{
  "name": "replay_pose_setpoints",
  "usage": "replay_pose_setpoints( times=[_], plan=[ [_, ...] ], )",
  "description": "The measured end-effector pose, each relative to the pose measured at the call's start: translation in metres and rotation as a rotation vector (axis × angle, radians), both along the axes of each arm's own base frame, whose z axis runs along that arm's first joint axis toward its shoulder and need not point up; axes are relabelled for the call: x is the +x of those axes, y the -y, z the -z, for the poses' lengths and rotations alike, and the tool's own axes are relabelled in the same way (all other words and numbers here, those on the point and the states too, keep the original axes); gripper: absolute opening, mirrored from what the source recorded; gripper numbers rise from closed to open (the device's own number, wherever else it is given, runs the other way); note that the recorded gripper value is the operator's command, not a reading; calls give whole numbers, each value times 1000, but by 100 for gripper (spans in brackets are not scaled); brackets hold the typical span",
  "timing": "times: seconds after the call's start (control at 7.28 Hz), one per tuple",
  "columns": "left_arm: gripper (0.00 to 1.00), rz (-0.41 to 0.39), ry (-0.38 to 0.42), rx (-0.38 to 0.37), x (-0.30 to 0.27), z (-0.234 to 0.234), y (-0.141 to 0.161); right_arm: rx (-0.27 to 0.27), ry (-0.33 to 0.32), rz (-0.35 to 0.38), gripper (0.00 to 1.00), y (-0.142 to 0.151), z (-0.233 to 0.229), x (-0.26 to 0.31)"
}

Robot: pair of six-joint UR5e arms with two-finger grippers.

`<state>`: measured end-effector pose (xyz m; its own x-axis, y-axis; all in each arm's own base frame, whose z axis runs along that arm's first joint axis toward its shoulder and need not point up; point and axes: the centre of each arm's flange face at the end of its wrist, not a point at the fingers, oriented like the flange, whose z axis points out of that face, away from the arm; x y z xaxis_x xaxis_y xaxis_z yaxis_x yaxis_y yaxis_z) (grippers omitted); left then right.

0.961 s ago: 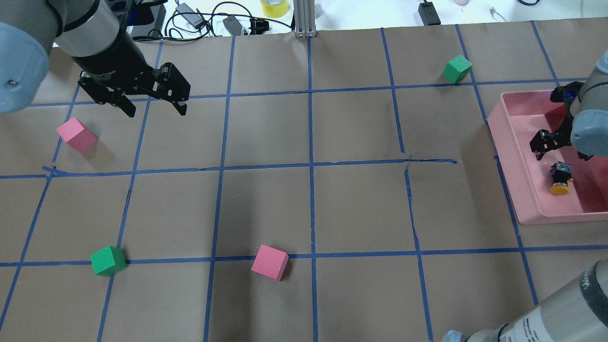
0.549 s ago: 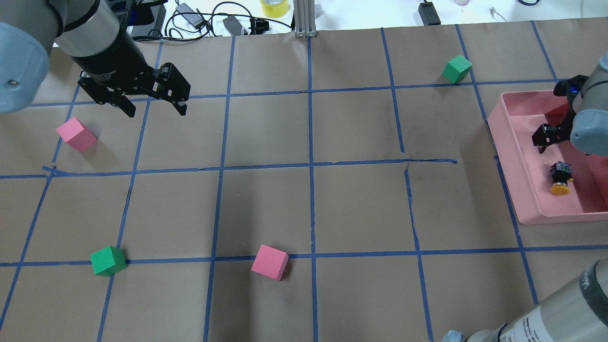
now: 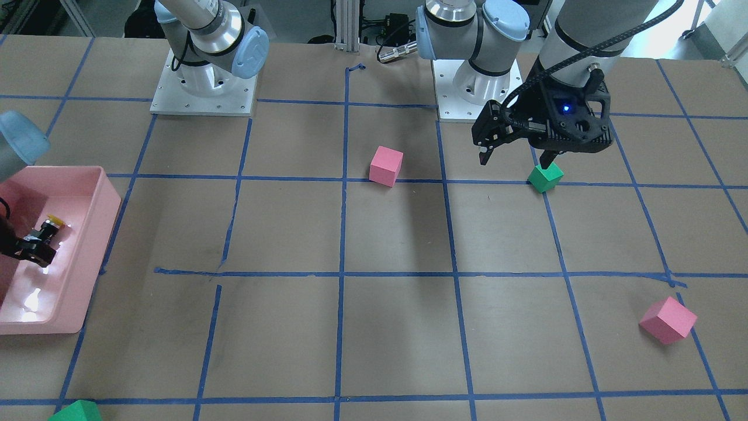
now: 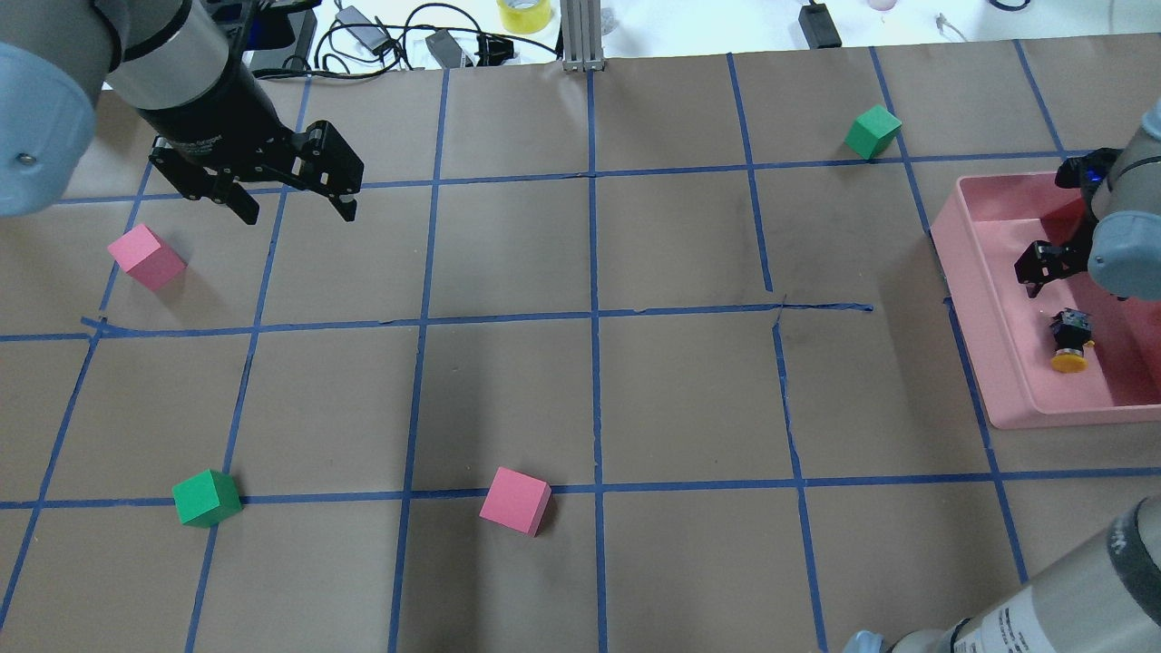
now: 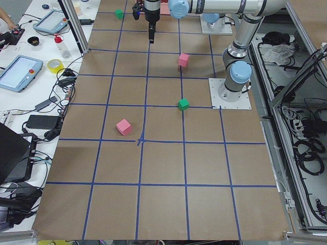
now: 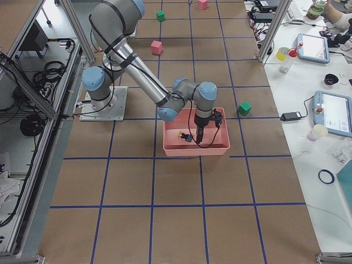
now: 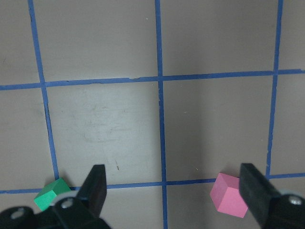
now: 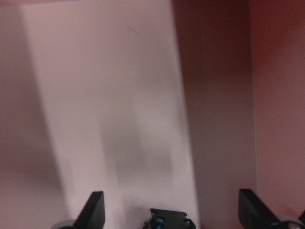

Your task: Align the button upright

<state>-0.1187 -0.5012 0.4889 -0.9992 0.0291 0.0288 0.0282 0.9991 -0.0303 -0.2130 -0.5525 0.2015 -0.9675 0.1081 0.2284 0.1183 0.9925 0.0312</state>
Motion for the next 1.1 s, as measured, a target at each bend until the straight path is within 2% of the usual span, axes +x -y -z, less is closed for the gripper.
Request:
replay_pose_setpoints(
  times=[0.41, 1.1],
  plan=[
    [100, 0, -1, 0, 0, 0, 0, 56, 24, -4, 100, -8, -5, 4],
    [100, 0, -1, 0, 0, 0, 0, 146, 19, -32, 100, -17, 0, 3]
  ],
)
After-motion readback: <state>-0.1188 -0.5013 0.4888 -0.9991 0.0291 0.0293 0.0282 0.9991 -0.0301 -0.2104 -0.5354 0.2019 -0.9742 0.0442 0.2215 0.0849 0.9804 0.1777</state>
